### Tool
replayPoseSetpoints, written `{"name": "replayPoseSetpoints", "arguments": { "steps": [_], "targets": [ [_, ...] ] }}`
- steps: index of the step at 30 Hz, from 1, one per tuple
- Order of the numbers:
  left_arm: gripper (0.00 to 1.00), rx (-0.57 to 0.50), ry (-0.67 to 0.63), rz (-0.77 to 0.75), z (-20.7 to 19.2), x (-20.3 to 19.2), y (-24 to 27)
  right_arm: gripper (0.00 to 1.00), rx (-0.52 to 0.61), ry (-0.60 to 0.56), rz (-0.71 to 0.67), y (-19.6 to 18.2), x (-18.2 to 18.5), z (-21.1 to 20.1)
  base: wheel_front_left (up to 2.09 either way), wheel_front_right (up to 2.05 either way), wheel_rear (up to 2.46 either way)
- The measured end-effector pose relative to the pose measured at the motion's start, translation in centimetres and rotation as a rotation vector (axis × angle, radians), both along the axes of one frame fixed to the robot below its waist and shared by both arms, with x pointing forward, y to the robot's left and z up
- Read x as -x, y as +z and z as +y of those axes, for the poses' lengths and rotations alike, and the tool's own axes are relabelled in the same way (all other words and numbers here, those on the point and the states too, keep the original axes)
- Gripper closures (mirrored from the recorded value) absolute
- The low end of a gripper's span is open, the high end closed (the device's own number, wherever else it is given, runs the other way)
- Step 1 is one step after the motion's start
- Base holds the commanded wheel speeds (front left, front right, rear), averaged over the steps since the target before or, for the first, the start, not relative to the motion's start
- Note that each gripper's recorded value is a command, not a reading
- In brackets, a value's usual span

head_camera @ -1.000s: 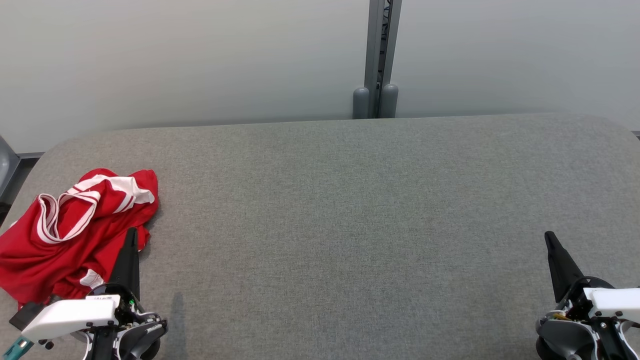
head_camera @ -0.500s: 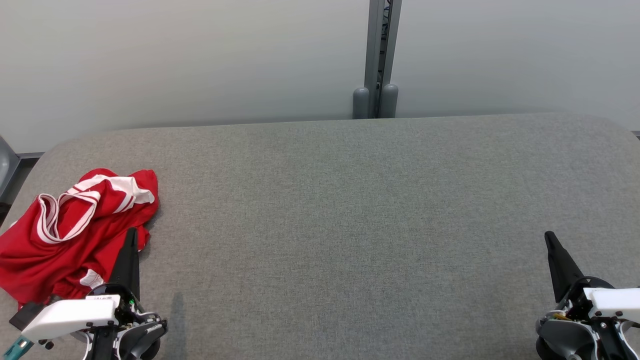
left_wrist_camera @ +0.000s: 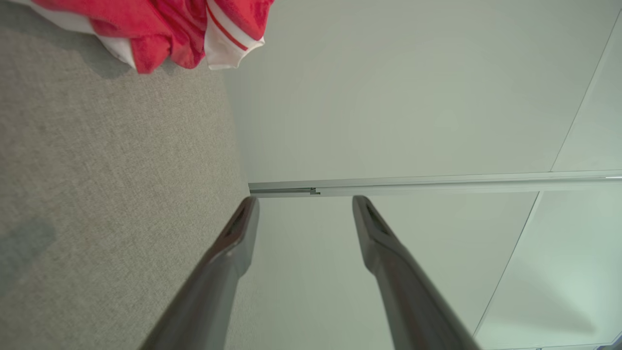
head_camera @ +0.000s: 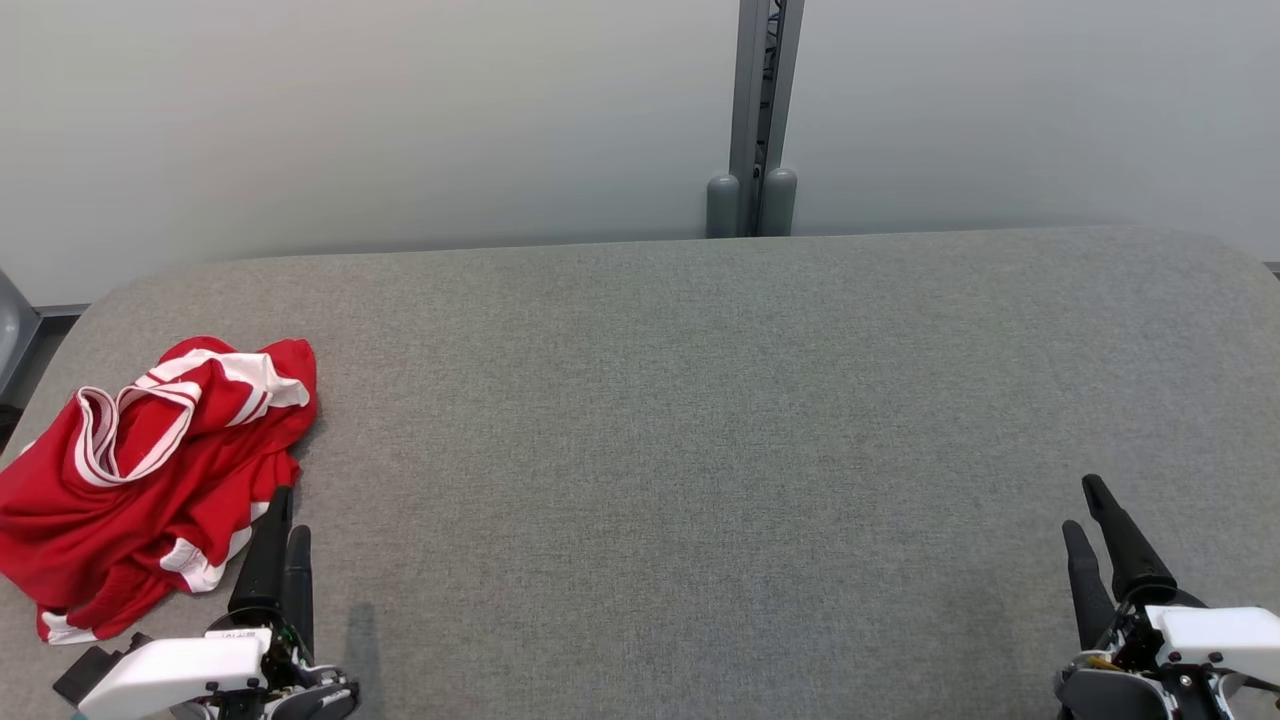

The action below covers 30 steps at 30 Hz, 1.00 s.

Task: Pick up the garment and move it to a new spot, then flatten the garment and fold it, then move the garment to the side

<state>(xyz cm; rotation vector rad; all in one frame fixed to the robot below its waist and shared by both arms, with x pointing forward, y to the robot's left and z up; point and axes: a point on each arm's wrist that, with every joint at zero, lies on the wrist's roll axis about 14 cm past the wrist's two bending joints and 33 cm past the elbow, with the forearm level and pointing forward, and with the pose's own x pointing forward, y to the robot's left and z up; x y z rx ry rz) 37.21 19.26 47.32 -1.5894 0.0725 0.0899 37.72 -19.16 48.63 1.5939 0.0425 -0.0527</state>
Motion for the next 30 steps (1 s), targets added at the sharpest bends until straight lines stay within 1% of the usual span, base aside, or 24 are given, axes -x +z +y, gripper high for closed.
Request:
{"name": "replayPoseSetpoints", "arguments": {
  "steps": [7, 10, 14, 25, 30],
  "targets": [
    [0.0, -0.029, 0.007, -0.016, -0.2, -0.3, 0.6, 0.0, 0.027, -0.011, -0.031, 1.0, -0.1, 0.2, 0.0, 0.0, 0.0],
    [0.0, -0.056, 0.008, -0.03, -0.3, -0.5, 1.1, 0.0, 0.044, -0.013, -0.04, 1.3, -0.1, 0.3, 0.0, 0.0, 0.0],
    [0.0, -0.096, 0.01, -0.045, -0.4, -0.7, 1.8, 0.0, 0.092, -0.011, -0.059, 2.0, -0.2, 0.4, 0.0, 0.0, 0.0],
    [0.0, -0.308, -0.005, -0.057, -0.9, -1.0, 2.7, 0.0, 0.239, -0.015, -0.122, 4.0, -0.5, 0.8, 0.0, 0.0, 0.0],
    [0.0, -0.412, -0.013, -0.056, -1.2, -1.0, 3.0, 0.0, 0.339, -0.015, -0.139, 4.5, -0.6, 0.9, 0.0, 0.0, 0.0]
  ]
}}
